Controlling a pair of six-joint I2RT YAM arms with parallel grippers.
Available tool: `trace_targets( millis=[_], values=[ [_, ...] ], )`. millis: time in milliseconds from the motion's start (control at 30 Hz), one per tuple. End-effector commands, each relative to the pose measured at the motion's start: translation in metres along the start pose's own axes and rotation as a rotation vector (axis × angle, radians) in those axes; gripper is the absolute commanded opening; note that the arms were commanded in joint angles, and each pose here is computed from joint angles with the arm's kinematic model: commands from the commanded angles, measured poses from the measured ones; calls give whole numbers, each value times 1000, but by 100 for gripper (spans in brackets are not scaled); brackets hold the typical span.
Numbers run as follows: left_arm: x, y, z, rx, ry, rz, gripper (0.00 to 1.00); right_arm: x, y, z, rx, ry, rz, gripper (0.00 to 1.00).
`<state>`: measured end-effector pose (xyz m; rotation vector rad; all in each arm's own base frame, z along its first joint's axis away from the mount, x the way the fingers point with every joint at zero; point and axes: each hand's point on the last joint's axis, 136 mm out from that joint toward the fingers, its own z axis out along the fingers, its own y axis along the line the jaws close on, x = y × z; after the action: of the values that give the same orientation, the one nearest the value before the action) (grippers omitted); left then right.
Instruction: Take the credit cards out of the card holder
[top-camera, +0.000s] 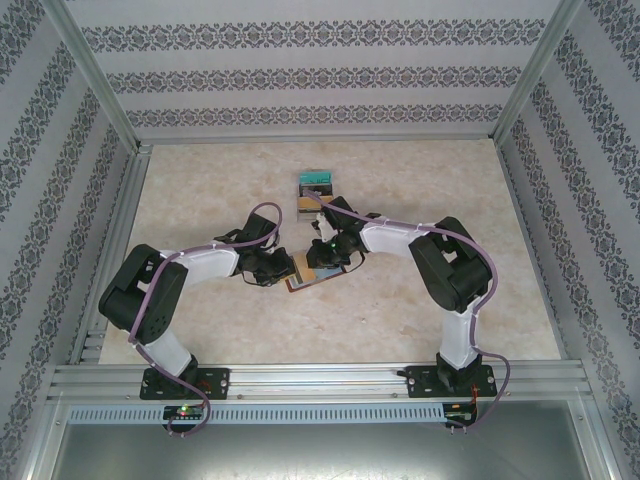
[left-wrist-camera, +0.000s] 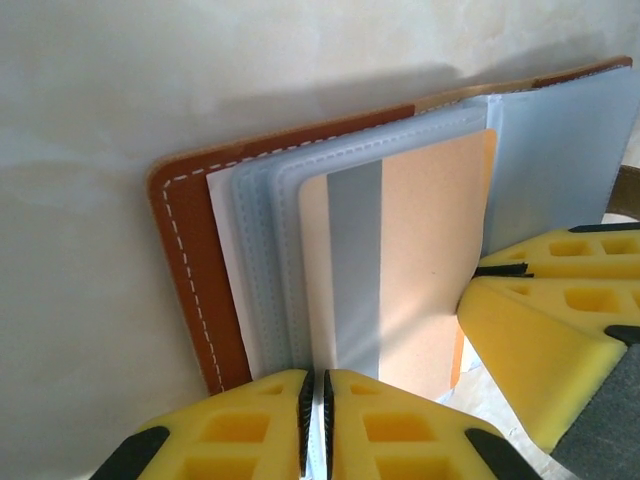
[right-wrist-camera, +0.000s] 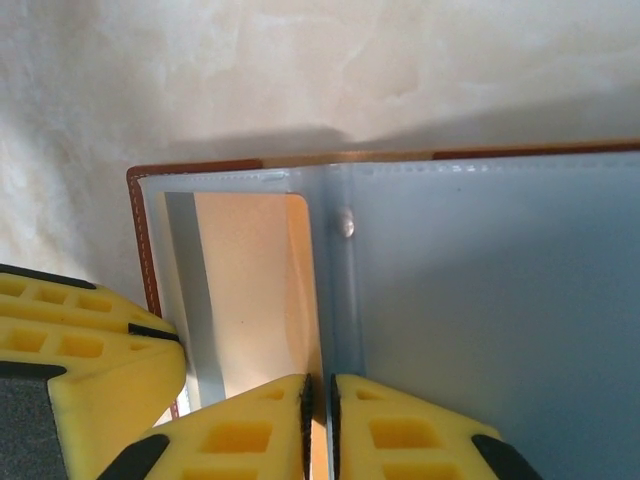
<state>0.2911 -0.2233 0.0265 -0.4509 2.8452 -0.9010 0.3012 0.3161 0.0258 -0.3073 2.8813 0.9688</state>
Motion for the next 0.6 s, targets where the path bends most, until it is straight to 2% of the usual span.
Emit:
trace_targets(
  millis=[0,100,567],
  values=[
    [10,11,6,-51,45,2,16,6,0,6,-33,31,4,11],
    [10,11,6,-52,48,1,15,6,0,4,-47,31,7,0],
    [12,16,4,-70,49,10,13,-3,-13,-16,-46,-20,33,0]
  ],
)
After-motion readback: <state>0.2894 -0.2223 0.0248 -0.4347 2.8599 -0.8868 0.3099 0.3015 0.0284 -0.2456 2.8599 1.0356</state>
